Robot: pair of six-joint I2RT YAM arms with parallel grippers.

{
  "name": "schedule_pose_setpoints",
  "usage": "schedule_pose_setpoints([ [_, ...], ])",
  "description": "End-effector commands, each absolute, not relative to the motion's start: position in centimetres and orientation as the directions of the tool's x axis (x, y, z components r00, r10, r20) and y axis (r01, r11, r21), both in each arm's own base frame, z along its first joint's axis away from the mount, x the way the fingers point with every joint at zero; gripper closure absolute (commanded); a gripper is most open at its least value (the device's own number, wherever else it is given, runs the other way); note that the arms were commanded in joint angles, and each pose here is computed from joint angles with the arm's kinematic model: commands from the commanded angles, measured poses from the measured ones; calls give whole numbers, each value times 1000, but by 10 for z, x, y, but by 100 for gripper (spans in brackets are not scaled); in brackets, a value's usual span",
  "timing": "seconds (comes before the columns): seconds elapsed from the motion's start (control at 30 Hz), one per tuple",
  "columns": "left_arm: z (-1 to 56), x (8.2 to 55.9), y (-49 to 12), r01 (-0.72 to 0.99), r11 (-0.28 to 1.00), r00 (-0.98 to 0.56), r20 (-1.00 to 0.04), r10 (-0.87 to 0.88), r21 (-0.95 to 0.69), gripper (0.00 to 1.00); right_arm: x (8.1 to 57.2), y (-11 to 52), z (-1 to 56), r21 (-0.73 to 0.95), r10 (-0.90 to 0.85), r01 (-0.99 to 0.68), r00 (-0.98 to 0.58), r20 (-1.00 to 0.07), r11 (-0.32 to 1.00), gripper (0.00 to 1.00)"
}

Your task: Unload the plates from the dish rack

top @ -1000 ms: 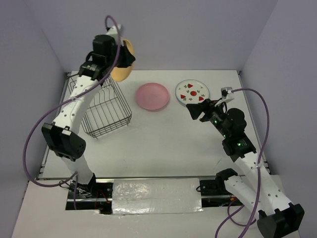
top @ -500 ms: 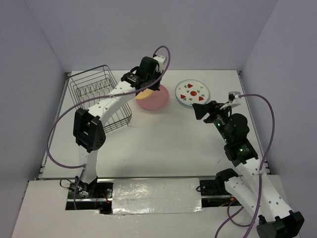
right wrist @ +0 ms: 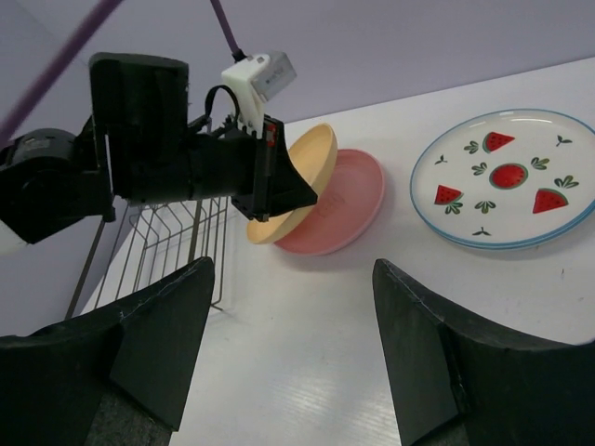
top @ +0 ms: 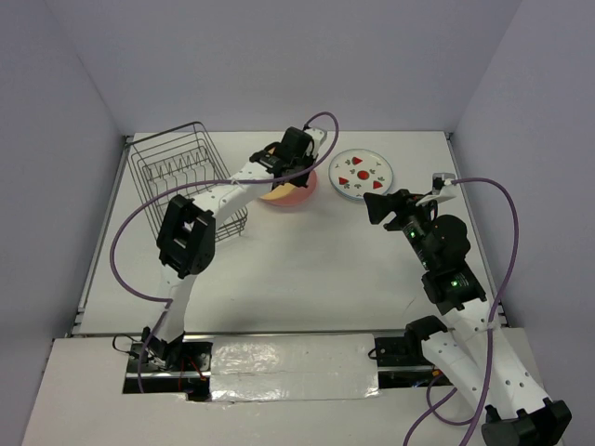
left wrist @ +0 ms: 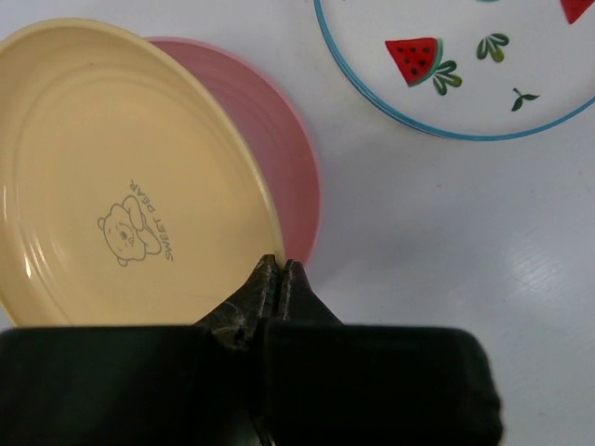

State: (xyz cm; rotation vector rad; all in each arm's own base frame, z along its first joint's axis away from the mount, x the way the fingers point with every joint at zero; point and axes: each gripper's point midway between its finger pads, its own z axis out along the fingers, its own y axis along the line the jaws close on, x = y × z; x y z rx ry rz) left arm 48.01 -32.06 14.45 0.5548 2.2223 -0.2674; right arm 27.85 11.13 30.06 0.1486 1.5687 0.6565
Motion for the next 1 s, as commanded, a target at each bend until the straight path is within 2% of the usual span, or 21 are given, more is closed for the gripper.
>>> schedule_pose_setpoints([
  [0.0,160,497,-328,482,876,-494,-815,303,33,100,278,106,302,482,473,-278,-103,-875,831,24],
  [0.4,139,505,-335,489,871,-504,-799,329,50,100,277,105,303,477,470,-278,-96,-878,834,23],
  [0.53,136,506,-335,491,869,-504,-795,336,57,96,278,105,302,475,468,-279,-98,-878,834,23],
  [0.57,135,505,-336,494,868,-504,-795,338,56,94,279,105,302,474,467,-278,-96,-879,836,23],
  [0.6,135,505,-336,494,868,-505,-795,337,54,85,279,105,302,475,468,-277,-98,-878,835,23],
  [0.7,133,503,-339,500,864,-505,-792,345,57,68,279,105,302,475,468,-277,-98,-878,835,23],
  [0.97,128,502,-339,492,868,-513,-781,358,75,56,277,99,304,476,473,-259,-79,-877,840,22],
])
